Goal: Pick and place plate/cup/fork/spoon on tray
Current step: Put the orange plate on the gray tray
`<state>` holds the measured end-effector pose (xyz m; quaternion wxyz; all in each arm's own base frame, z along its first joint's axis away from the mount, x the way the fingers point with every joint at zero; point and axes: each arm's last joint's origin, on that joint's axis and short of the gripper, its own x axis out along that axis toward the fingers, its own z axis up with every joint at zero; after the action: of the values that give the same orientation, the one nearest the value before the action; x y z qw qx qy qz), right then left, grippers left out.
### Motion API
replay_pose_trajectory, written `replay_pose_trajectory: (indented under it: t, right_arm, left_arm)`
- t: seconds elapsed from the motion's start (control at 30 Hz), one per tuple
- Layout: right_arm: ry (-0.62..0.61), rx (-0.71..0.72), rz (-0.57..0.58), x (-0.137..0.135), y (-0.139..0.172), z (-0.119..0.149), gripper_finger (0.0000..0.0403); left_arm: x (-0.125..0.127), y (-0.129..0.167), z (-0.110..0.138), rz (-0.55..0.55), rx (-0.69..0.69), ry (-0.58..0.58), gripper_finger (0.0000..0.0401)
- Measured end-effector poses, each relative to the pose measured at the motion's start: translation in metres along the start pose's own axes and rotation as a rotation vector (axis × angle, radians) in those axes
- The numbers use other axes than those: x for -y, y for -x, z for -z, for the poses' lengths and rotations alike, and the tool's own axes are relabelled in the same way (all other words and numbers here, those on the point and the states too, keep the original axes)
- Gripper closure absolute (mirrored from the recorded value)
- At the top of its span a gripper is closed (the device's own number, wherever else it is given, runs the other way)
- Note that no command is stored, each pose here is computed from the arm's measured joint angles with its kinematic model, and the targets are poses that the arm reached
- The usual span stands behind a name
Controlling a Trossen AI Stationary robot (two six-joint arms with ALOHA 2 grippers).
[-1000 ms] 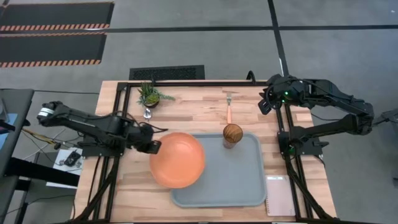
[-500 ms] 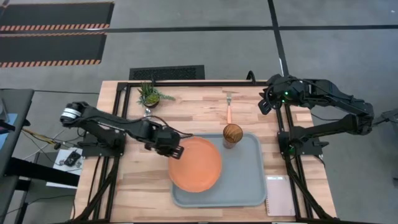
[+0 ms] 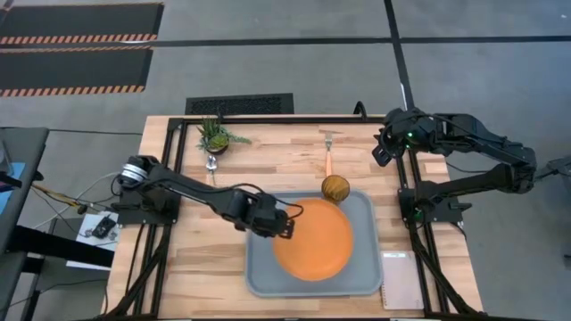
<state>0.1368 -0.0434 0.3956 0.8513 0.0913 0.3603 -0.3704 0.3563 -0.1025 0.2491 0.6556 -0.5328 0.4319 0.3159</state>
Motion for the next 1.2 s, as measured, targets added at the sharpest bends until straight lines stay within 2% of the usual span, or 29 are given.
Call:
replay_pose_trajectory:
  t: [0.27, 0.37, 0.53, 1.2]
  right_arm:
    - [0.039, -0.002, 0.001, 0.000, 0.000, 0.000, 0.0269]
    - [0.059, -0.002, 0.001, 0.000, 0.000, 0.000, 0.0269]
    - [0.059, -0.002, 0.001, 0.000, 0.000, 0.000, 0.0269]
    - [0.063, -0.003, 0.001, 0.000, 0.000, 0.000, 0.0269]
  left_arm:
    - [0.017, -0.022, 0.027, -0.009, -0.027, 0.083, 0.0401]
    - [0.023, -0.033, 0.034, 0.042, -0.039, 0.123, 0.0401]
    - [0.029, -0.046, 0.035, 0.099, -0.014, 0.168, 0.0401]
    - [0.033, -0.082, 0.037, 0.138, 0.035, 0.223, 0.0401]
